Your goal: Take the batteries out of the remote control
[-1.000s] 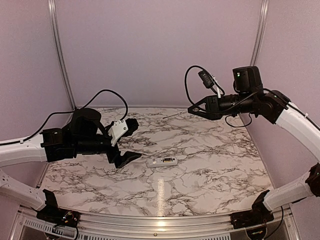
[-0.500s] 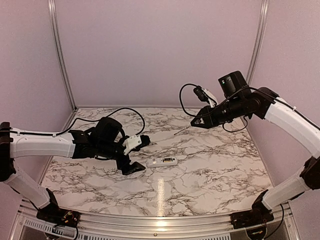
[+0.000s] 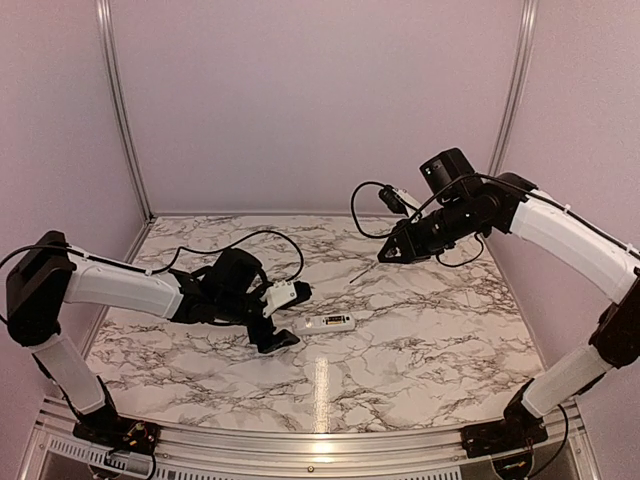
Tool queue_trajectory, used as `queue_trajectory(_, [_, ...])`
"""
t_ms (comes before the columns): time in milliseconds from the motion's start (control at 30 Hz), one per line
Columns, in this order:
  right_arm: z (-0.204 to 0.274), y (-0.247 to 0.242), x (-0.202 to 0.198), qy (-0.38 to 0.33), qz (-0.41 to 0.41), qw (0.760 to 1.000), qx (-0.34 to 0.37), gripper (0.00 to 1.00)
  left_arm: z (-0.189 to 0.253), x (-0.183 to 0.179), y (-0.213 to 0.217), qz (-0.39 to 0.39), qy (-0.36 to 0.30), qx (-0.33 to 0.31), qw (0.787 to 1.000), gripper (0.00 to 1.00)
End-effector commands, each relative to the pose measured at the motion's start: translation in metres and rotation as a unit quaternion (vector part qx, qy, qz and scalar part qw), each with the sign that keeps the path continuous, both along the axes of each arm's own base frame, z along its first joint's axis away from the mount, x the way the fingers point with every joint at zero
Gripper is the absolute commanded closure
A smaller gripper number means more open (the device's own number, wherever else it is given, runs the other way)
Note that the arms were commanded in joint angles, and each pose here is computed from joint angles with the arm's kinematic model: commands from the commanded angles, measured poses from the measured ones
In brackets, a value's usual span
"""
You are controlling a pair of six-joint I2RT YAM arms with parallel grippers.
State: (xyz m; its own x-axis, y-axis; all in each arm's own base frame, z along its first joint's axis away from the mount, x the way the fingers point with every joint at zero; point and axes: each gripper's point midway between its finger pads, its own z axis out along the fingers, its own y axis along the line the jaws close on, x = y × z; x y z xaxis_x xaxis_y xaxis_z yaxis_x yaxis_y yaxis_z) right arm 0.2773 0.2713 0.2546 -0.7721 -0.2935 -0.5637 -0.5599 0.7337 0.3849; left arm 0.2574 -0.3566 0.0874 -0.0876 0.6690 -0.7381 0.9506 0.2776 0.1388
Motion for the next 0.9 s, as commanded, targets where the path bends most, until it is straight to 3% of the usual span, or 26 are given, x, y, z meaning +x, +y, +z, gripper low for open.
queue_trajectory(0, [0.0,0.001,0.009,0.006,-0.007,1.0,-0.005,1.0,-0.006,0.015,-0.008,0.002,-0.02,-0.006,1.0,0.09])
queue_trajectory(867, [-0.063,0.025,0.033,0.07,0.042,0.995,-0.052,1.0,-0.055,0.054,-0.021,-0.015,-0.006,0.029,0.999,0.17])
